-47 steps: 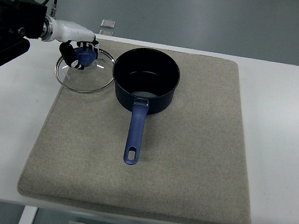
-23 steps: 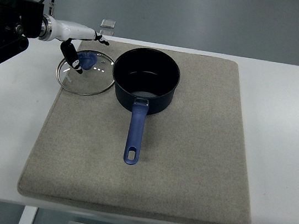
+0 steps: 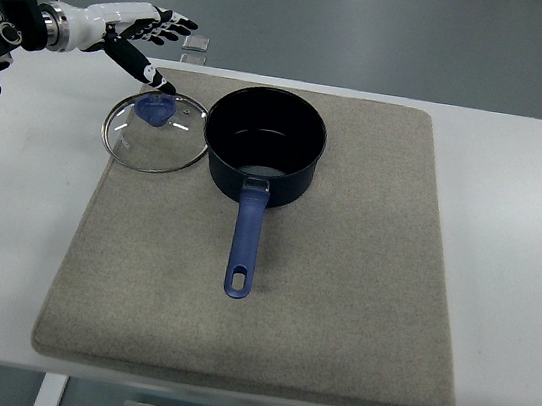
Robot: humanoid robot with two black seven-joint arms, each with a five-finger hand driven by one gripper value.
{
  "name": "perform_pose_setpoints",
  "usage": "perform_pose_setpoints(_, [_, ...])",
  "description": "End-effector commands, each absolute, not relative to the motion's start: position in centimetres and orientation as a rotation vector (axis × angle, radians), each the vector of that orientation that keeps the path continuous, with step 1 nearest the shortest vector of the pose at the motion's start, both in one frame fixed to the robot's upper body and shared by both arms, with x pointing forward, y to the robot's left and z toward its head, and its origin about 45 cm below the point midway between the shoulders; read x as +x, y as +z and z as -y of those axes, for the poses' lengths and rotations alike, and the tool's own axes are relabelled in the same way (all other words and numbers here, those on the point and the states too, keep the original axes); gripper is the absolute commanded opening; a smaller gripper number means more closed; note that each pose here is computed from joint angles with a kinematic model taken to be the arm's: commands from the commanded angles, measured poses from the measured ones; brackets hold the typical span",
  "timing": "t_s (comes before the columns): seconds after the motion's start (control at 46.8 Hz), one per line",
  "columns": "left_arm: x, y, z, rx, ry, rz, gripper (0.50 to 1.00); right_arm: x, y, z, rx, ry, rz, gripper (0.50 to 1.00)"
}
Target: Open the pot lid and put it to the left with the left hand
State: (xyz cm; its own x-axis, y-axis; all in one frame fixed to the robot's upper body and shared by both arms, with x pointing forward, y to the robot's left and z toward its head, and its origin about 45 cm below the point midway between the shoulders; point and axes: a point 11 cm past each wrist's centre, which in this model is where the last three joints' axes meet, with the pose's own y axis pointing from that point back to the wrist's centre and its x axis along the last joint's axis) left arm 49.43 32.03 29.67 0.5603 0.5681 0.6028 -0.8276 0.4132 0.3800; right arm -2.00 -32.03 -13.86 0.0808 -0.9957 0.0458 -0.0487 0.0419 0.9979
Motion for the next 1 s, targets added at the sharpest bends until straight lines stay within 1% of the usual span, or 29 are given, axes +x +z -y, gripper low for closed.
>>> perform_pose_setpoints(0.0, [49.2, 28.7, -32.3, 0.656, 0.944, 0.340, 0.990, -2.0, -13.9, 32.1, 1.247, -1.093, 1.204, 0.917])
perform_pose_setpoints(0.107, [49.3, 28.6, -32.7, 0.551, 1.007, 0.237, 0.990, -2.0, -13.9, 32.0, 1.250, -1.093, 1.203, 0.917])
perform_pose_setpoints(0.235, [49.4, 28.4, -34.1, 0.450, 1.093, 0.130, 0.990, -2.0, -13.9, 32.0, 1.248, -1.095, 1.203, 0.917])
perform_pose_setpoints(0.32, [49.6, 28.4, -34.5, 0.393, 1.132, 0.079, 0.990, -2.0, -13.9, 32.0, 1.249, -1.094, 1.202, 0.917])
perform_pose_setpoints(0.427, [49.9, 28.1, -34.4, 0.321, 1.170, 0.016, 0.990, -2.0, -13.9, 32.0, 1.248, -1.095, 1.203, 0.917])
perform_pose_setpoints(0.534, [50.0, 26.4, -33.6, 0.255, 1.195, -0.073, 0.990, -2.0, -13.9, 32.1, 1.248, -1.093, 1.202, 0.917])
perform_pose_setpoints(0.619, [50.2, 26.3, -33.8, 0.197, 1.222, -0.122, 0.990, -2.0, -13.9, 32.0, 1.249, -1.094, 1.202, 0.917])
perform_pose_setpoints(0.726, [50.2, 26.4, -33.7, 0.127, 1.236, -0.173, 0.992, -2.0, -13.9, 32.1, 1.248, -1.093, 1.205, 0.917])
perform_pose_setpoints(0.982, [49.9, 26.8, -33.0, -0.040, 1.172, -0.281, 0.992, -2.0, -13.9, 32.1, 1.248, -1.093, 1.202, 0.917])
